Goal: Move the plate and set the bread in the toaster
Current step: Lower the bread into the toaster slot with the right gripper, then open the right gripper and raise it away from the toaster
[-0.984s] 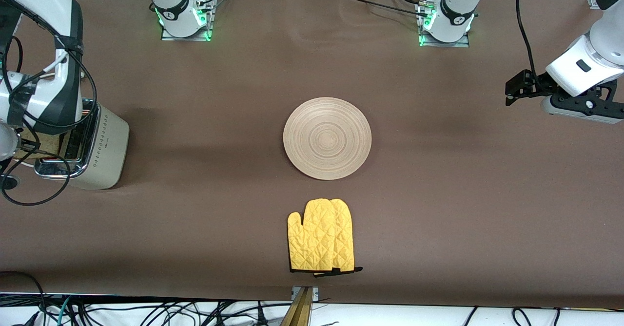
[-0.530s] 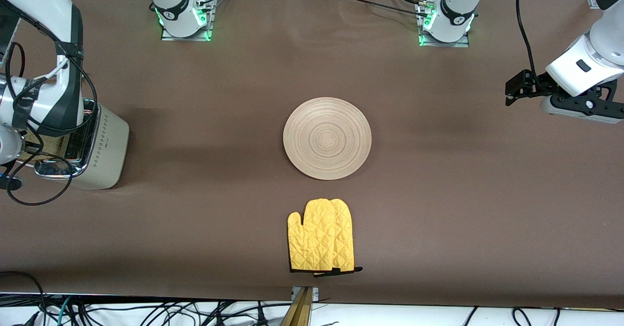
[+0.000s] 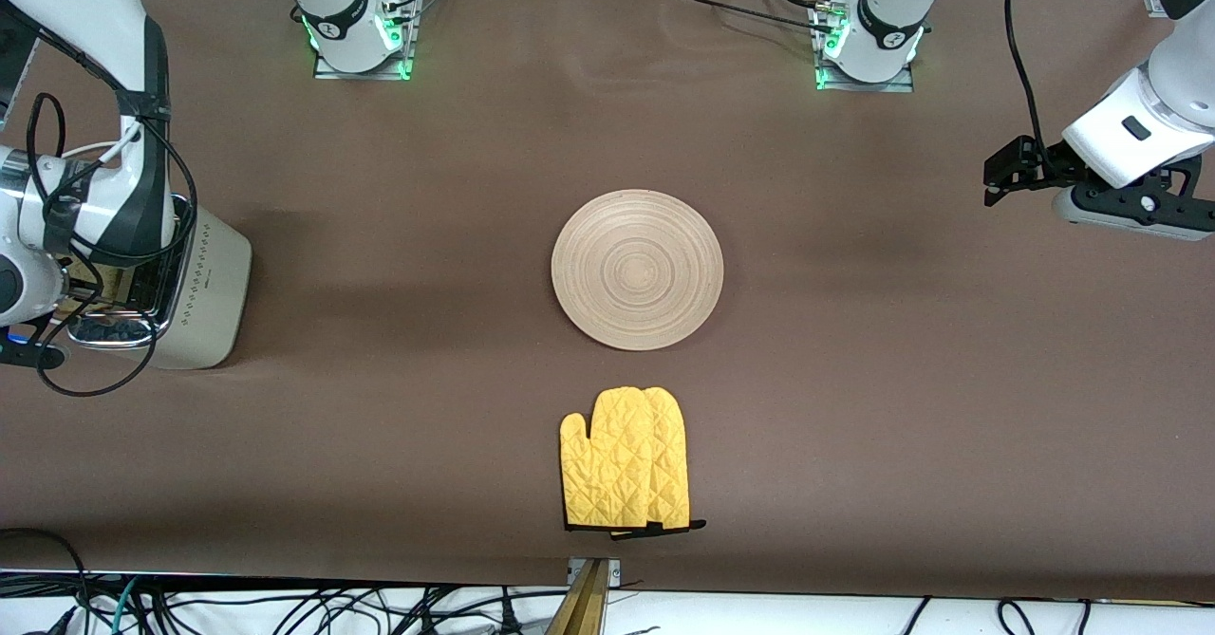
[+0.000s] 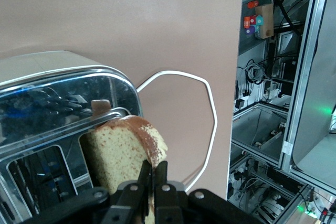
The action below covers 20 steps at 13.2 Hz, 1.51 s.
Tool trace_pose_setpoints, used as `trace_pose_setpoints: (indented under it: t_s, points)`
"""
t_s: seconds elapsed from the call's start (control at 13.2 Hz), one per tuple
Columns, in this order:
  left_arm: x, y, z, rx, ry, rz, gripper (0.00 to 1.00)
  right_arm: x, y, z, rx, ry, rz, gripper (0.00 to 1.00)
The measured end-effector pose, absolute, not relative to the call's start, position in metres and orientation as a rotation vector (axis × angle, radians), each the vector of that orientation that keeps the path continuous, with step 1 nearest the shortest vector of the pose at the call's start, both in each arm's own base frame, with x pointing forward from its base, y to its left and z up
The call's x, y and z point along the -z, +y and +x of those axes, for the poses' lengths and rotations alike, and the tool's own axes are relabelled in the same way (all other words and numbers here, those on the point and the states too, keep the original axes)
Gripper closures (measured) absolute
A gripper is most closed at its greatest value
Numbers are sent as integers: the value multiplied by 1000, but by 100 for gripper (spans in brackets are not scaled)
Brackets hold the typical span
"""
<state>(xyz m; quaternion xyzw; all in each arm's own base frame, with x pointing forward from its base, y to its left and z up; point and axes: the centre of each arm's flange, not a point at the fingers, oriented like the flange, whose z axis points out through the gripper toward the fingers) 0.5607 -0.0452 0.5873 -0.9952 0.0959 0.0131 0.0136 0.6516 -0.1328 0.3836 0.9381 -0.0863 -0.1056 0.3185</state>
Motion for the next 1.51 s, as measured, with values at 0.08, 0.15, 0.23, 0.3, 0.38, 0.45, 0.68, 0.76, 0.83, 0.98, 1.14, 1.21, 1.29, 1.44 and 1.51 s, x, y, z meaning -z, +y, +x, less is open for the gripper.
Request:
trace_pose_setpoints:
  t_s: [0.08, 0.15, 0.23, 0.3, 0.38, 0.45, 0.68, 0.76, 0.83, 0.98, 1.14, 1.21, 1.29, 1.44, 1.51]
  points:
    - [-587, -45, 561, -41, 299, -3100, 0, -379, -132, 650, 279, -240, 2465, 95]
    - [-587, -45, 561, -41, 299, -3100, 0, -376, -131, 649, 280, -250, 2463, 95]
    - [-587, -45, 561, -41, 299, -3100, 0, -374, -129, 649, 279, -259, 2463, 95]
    - [-587, -45, 561, -41, 299, -3100, 0, -372, -125, 649, 277, -263, 2464, 95]
    - [-587, -45, 561, -41, 299, -3100, 0, -368, -119, 648, 274, -266, 2465, 95]
    - [-587, -45, 561, -41, 299, -3100, 0, -364, -115, 648, 268, -272, 2466, 95]
    - [-587, -45, 561, -41, 299, -3100, 0, -355, -106, 647, 259, -265, 2476, 88]
    - [-587, -45, 561, -41, 299, -3100, 0, -355, -105, 647, 256, -267, 2483, 78]
    - [-587, -45, 561, -41, 299, -3100, 0, -356, -104, 648, 253, -267, 2490, 68]
    - [-587, -45, 561, -41, 299, -3100, 0, -360, -103, 651, 224, -235, 2513, 45]
    - [-587, -45, 561, -41, 299, -3100, 0, -369, -102, 655, 197, -197, 2528, 22]
    - [-587, -45, 561, -41, 299, -3100, 0, -377, -100, 657, 178, -182, 2535, 12]
    - [-587, -45, 561, -41, 299, -3100, 0, -388, -99, 659, 156, -172, 2550, 1]
    - [-587, -45, 561, -41, 299, -3100, 0, -410, -91, 662, 108, -153, 2634, 0]
    - [-587, -45, 561, -41, 299, -3100, 0, -422, -83, 664, 78, -137, 2688, 0]
